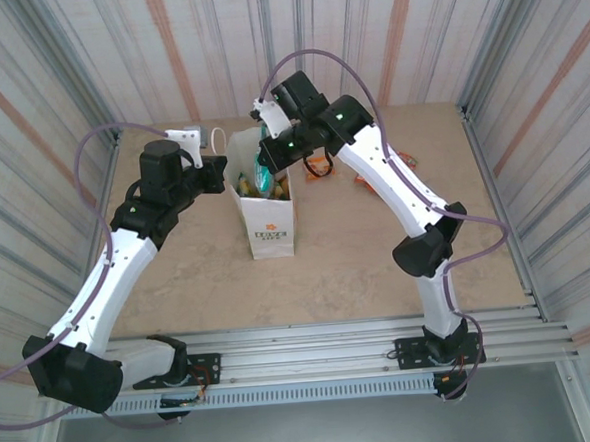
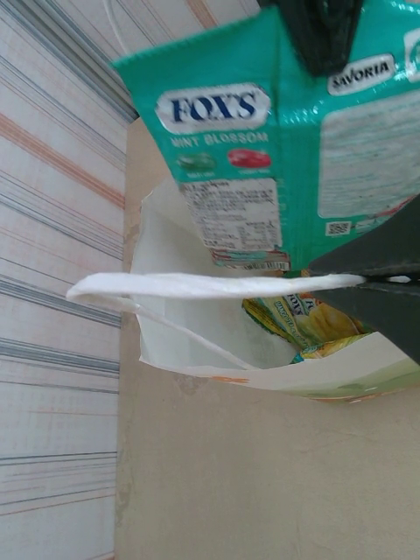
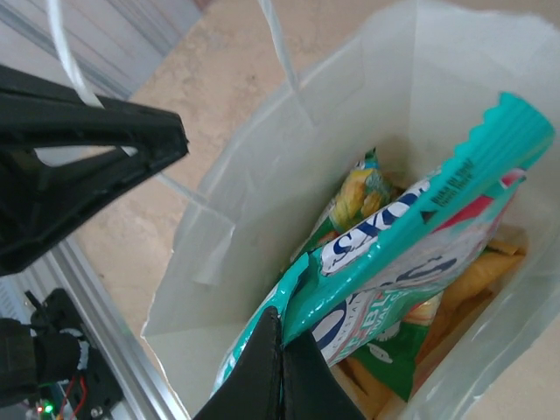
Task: Place the snacks into the paper bag
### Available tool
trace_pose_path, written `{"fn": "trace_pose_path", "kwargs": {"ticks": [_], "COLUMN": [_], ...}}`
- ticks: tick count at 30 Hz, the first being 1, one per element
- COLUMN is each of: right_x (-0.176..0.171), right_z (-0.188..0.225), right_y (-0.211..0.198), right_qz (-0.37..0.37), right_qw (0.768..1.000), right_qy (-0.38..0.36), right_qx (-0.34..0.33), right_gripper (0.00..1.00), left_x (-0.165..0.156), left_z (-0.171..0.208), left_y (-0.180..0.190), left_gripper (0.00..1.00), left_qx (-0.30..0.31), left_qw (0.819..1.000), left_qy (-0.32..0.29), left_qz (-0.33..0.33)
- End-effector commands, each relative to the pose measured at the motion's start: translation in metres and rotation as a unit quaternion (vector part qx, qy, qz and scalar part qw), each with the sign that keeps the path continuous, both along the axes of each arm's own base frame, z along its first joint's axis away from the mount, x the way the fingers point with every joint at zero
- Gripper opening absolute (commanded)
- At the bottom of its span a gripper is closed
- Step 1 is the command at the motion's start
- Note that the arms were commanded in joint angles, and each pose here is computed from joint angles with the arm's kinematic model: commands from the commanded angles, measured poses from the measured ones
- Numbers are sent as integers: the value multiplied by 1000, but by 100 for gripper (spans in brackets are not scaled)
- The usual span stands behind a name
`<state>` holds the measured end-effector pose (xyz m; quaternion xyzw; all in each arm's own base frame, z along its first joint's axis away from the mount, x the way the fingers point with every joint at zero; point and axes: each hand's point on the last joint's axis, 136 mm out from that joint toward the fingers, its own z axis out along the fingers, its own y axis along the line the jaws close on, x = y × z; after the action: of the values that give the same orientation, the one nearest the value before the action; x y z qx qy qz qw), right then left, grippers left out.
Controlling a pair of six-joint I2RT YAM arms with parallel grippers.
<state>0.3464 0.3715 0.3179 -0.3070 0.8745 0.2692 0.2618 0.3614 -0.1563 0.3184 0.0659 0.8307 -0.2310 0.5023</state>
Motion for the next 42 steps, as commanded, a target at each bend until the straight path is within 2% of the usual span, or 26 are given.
{"fn": "trace_pose_path", "kwargs": {"ticks": [1,6,7,8,9,10,19,26,28,32,35,38,42], "right_x": [-4,-4,-2,0,2,2,4,0,-1,-2,2,10,19], "right_z": [4,1,0,1,3,6,34,40,37,23,12,-2,-37], "right_y": [1,9,10,9,9,8,-25,-68,-82,-107,-126,-149,-177], "right_qz": [18,22,19,12,6,4,-45,-106,-124,-148,-180,-229,-299], "right_qw": [1000,1000,1000,1000,1000,1000,998,993,991,988,983,972,951], "right_qy": [6,14,14,13,11,7,-43,-34,-22,-5,17,43,71], "right_qx": [6,16,18,17,19,20,-5,-38,-44,-52,-27,7,31], "right_gripper": [0,1,11,26,34,37,39,42,42,43,44,44,45], "left_x": [-3,-3,-3,-3,-4,-4,-4,-6,-7,-11,-16,-19,-21], "left_z": [20,21,21,21,20,20,22,25,23,21,21,20,15], "left_y": [1,1,1,1,2,2,2,3,5,10,12,14,18], "left_gripper": [0,0,0,0,0,0,0,0,5,25,37,41,43], "left_qx": [-4,-6,-5,-5,-4,-3,-4,-3,3,9,10,10,14], "left_qw": [1000,1000,1000,1000,1000,1000,1000,999,1000,1000,1000,1000,999], "left_qy": [-27,-27,-28,-28,-28,-28,-29,-31,-30,-26,-25,-26,-22], "left_qz": [-6,-7,-7,-6,-6,-6,-6,-6,-2,7,7,10,19]}}
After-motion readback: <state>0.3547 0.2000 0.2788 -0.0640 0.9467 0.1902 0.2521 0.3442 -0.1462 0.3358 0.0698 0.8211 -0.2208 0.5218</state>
